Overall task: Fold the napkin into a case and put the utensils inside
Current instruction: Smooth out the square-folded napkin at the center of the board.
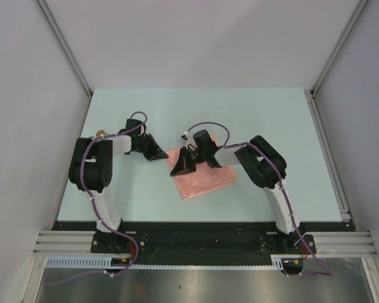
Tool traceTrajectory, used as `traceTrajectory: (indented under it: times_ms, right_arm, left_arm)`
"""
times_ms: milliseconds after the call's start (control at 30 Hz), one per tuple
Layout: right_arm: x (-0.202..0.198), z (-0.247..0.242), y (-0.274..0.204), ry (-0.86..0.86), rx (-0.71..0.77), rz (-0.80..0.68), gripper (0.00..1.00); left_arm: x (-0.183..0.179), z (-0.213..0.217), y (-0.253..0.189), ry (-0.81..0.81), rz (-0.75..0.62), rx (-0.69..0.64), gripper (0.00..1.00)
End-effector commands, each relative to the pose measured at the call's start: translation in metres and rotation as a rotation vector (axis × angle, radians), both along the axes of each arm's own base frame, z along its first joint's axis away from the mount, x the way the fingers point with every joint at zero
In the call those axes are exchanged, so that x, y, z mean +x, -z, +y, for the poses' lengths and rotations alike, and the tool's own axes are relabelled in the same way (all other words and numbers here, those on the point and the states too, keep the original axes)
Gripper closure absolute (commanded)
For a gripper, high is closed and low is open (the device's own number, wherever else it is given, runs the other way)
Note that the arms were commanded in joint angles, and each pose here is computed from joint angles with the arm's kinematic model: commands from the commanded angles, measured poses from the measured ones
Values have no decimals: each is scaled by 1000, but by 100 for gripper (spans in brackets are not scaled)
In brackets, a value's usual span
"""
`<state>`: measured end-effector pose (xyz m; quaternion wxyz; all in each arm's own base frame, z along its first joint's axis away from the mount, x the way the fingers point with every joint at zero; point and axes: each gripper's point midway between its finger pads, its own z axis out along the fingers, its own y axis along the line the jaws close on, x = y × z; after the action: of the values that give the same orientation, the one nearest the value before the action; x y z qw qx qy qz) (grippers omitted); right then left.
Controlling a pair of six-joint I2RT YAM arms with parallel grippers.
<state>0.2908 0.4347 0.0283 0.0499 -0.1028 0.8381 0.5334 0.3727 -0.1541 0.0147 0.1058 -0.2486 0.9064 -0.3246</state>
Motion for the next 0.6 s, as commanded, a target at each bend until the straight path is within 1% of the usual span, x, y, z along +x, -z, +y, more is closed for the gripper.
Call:
traceTrajectory:
  times_ms: [0, 267, 567]
  right_arm:
    - [-8, 2, -1, -23, 35, -11, 100]
    - [-22, -6, 0, -39, 16, -13, 100]
    - [-51, -15, -3, -59, 15, 9, 100]
  left_arm:
    - [4, 18, 8, -38, 11, 81, 96]
    - [4, 20, 11, -39, 13, 96, 96]
    - [5, 21, 13, -44, 18, 102, 96]
